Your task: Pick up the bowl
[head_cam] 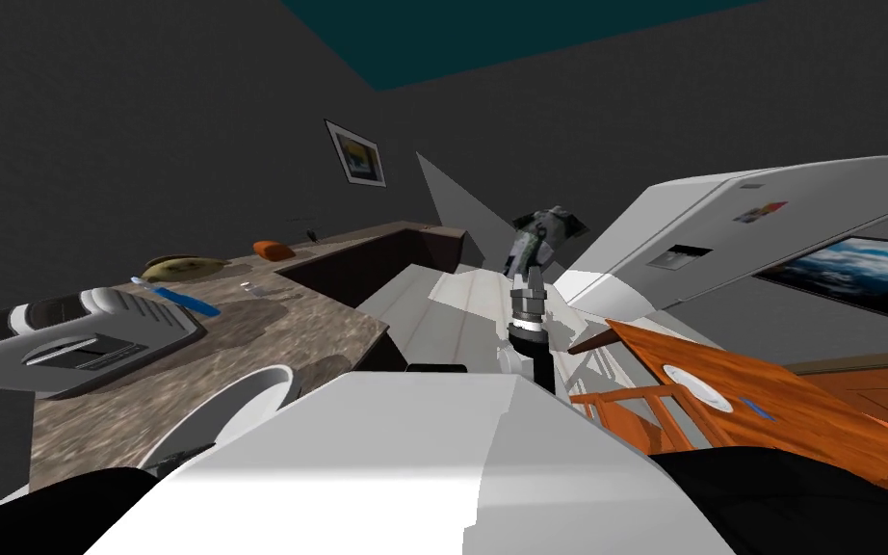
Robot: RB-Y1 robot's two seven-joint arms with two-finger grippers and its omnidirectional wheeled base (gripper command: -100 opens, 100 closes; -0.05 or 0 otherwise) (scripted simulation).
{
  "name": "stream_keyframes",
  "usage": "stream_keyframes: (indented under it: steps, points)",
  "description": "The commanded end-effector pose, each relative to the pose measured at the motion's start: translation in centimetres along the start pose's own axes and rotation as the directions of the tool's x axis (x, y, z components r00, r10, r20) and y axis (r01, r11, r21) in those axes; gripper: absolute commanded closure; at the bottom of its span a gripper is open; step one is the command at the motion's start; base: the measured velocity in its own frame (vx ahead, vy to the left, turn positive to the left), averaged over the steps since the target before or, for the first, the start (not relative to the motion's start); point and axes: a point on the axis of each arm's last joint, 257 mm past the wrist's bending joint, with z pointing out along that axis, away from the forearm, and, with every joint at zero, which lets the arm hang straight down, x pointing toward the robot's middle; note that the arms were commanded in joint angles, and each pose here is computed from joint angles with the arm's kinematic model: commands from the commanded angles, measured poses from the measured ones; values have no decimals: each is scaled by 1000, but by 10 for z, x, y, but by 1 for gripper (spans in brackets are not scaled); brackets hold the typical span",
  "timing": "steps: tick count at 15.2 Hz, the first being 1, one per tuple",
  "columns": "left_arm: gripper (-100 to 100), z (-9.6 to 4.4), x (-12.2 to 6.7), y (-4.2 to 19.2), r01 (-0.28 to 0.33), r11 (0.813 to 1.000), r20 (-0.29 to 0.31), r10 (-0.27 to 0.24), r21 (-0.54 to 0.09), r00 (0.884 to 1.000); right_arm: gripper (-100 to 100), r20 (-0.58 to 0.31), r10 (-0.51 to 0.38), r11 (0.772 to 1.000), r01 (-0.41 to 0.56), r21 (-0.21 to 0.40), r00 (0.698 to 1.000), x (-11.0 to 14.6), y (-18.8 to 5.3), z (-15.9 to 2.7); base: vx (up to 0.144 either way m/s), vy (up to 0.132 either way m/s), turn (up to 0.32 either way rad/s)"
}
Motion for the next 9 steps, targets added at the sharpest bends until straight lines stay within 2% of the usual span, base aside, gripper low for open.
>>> stream_keyframes:
  steps: [1,3,4,5,9]
  points:
    - [-100,10,-1,2,8,1000,1,-8,1,1000,0,0,0,1000,0,0,1000,0,0,0,-11,5,-71]
    - [-100,20,-1,5,16,1000,2,-16,0,1000,0,0,0,1000,0,0,1000,0,0,0,-20,6,-64]
    - [-100,15,-1,3,12,1000,1,-12,-1,1000,0,0,0,1000,0,0,1000,0,0,0,-13,4,-25]
    - [100,16,-1,3,13,1000,1,-13,0,1000,0,0,0,1000,0,0,1000,0,0,0,0,0,0]
    - [100,16,-1,4,13,1000,1,-13,-1,1000,0,0,0,1000,0,0,1000,0,0,0,0,0,-3]
